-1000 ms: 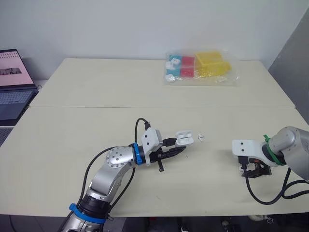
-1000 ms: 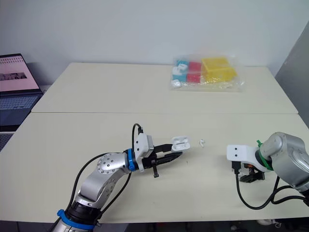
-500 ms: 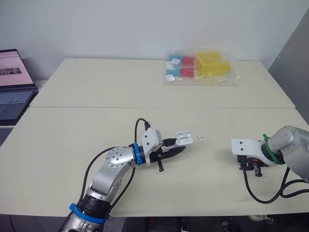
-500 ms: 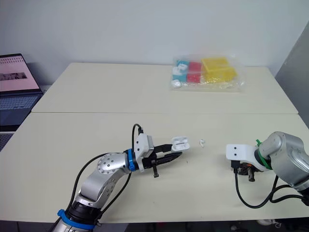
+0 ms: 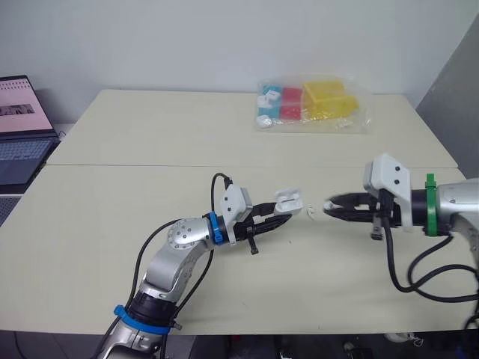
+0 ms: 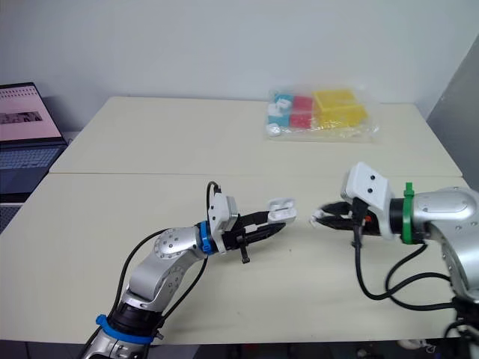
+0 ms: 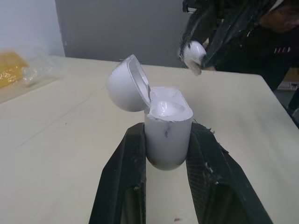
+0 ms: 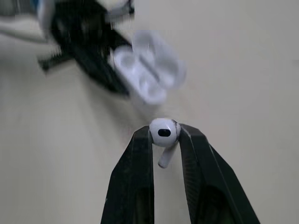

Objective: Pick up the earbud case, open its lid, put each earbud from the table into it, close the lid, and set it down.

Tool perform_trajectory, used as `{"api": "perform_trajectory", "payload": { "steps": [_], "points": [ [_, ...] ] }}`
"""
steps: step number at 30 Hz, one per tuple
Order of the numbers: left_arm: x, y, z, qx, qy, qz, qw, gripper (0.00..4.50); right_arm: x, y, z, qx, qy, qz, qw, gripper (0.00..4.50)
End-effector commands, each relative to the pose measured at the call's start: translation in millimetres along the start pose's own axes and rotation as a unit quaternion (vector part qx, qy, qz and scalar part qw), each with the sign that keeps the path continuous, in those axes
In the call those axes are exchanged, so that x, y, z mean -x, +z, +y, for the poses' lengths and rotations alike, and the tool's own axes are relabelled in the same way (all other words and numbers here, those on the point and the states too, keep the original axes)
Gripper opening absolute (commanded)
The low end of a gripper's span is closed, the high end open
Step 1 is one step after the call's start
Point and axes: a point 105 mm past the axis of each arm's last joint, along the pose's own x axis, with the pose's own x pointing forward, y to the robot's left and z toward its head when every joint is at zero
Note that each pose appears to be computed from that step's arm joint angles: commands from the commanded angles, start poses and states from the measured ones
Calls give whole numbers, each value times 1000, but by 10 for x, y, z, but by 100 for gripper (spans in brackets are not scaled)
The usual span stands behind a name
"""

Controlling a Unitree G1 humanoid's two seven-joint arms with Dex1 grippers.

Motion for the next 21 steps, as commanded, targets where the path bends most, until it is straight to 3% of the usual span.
{"api": "perform_trajectory", "payload": {
  "steps": [1, 7, 21],
  "points": [
    [-23, 194, 55, 2, 7, -34, 999, 79, -21, 315, 7, 33, -71, -108, 991, 42],
    [-23, 256, 74, 7, 4, -45, 999, 79, -136, 403, -24, -29, -147, -198, 969, 42],
    [-45, 375, 95, 42, 2, -59, 997, 79, -293, 224, 17, -15, -129, -166, 978, 42]
  ]
}}
